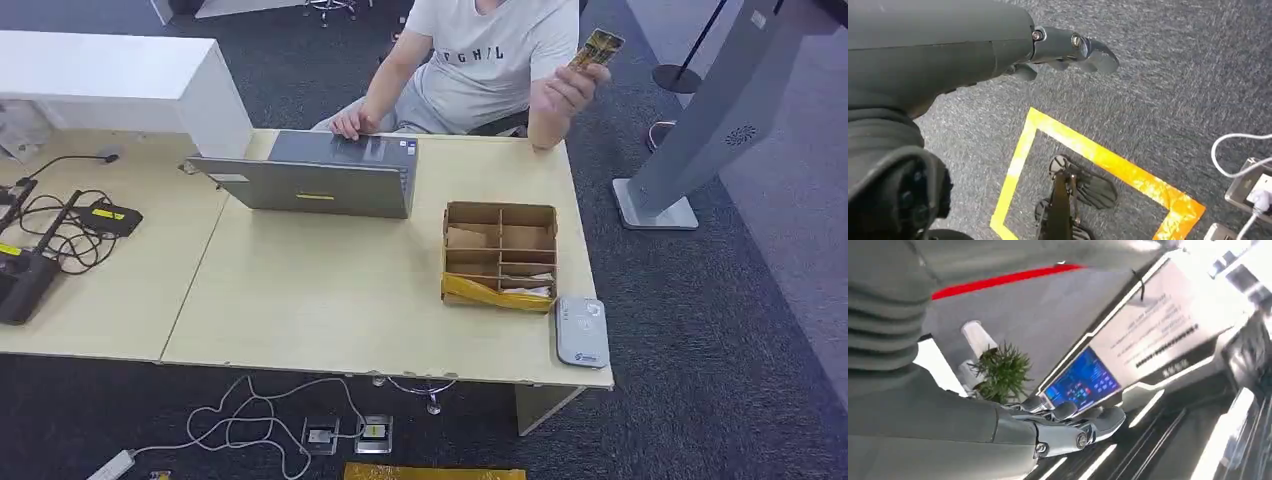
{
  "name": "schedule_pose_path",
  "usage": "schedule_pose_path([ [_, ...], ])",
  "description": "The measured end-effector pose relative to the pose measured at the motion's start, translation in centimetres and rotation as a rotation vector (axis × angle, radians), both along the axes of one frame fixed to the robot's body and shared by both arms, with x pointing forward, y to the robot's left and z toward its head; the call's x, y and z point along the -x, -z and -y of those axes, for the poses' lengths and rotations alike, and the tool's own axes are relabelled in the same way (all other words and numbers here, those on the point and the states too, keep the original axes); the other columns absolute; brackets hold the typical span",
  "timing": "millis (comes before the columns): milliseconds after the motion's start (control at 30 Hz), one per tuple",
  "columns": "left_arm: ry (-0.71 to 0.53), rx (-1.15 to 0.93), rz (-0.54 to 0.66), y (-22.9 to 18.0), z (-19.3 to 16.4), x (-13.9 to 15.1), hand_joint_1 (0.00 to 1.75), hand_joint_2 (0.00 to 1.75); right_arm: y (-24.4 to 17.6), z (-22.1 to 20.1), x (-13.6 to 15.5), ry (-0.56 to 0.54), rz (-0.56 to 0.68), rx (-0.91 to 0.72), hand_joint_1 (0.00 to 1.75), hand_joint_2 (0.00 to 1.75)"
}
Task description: Pass the card to the sensor for recognition and then transmit it.
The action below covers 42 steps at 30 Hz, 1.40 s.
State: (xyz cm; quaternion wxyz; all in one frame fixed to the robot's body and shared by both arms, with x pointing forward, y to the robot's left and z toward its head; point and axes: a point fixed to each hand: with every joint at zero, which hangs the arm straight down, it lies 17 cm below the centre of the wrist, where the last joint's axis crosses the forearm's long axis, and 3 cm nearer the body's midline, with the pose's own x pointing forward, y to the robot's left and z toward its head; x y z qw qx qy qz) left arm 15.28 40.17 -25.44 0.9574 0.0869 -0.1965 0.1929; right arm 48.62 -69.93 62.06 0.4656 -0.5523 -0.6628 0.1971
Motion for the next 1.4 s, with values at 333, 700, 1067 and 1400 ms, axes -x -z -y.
schedule_pose_path([
  [333, -0.018, -0.014, -0.021, 0.1, -0.4, 0.4, 0.00, 0.00, 9.8, -7.9, -7.7, 0.020, -0.299, 0.362, 0.00, 1.75],
  [700, -0.014, -0.013, -0.039, 0.3, -0.2, 0.6, 0.00, 0.00, 21.5, -14.0, -11.3, -0.023, -0.453, 0.658, 0.00, 1.75],
  [1067, -0.002, -0.020, -0.040, 0.2, -0.6, 0.7, 0.00, 0.00, 31.0, -20.1, -11.0, -0.183, -0.553, 0.643, 0.00, 1.75],
  [1400, 0.024, -0.026, -0.043, 0.2, -0.5, 0.7, 0.00, 0.00, 32.0, -27.1, -9.2, -0.323, -0.469, 0.508, 0.00, 1.75],
])
